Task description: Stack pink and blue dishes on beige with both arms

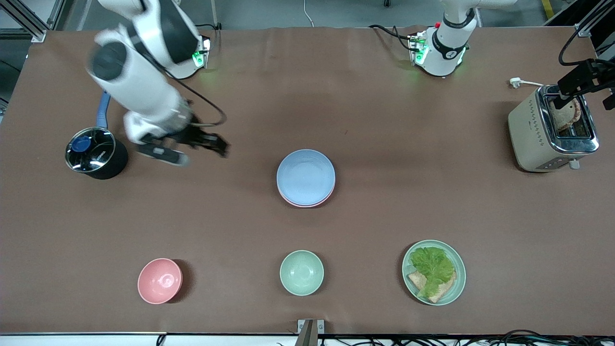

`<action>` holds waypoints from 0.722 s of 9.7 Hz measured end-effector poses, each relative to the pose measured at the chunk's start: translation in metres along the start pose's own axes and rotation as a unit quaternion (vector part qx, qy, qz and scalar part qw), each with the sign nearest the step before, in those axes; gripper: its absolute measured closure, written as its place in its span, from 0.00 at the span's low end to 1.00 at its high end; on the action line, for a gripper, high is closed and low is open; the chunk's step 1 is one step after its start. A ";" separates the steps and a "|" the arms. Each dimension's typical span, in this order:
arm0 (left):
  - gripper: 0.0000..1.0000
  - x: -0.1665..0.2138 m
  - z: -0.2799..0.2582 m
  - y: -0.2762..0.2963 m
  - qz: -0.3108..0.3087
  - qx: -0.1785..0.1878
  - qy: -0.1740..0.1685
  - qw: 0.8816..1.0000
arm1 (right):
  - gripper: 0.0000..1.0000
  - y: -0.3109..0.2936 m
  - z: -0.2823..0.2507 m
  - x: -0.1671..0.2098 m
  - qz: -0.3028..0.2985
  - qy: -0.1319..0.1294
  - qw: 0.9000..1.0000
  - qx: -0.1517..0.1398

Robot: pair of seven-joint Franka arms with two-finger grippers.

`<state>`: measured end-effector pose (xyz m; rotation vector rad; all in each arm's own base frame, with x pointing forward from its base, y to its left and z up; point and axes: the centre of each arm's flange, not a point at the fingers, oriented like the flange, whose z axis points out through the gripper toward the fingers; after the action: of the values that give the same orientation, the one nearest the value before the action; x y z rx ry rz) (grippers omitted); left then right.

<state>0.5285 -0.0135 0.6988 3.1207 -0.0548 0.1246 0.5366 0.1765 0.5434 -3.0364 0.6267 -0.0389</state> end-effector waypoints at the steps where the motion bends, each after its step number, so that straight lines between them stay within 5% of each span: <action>1: 0.00 0.000 0.000 0.000 -0.003 0.000 0.000 1.000 | 0.00 0.046 -0.042 0.027 0.004 0.003 1.000 -0.012; 4: 0.00 -0.001 -0.001 0.003 -0.012 0.000 0.000 1.000 | 0.00 0.195 -0.096 0.088 -0.044 0.004 0.999 -0.012; 7: 0.00 -0.001 0.001 0.003 -0.015 0.001 -0.003 1.000 | 0.00 0.230 -0.140 0.092 -0.079 0.011 0.997 -0.015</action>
<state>0.5277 -0.0169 0.6976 3.1217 -0.0072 0.1151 0.5251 -0.0762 0.6738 -3.1108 0.3895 -0.0692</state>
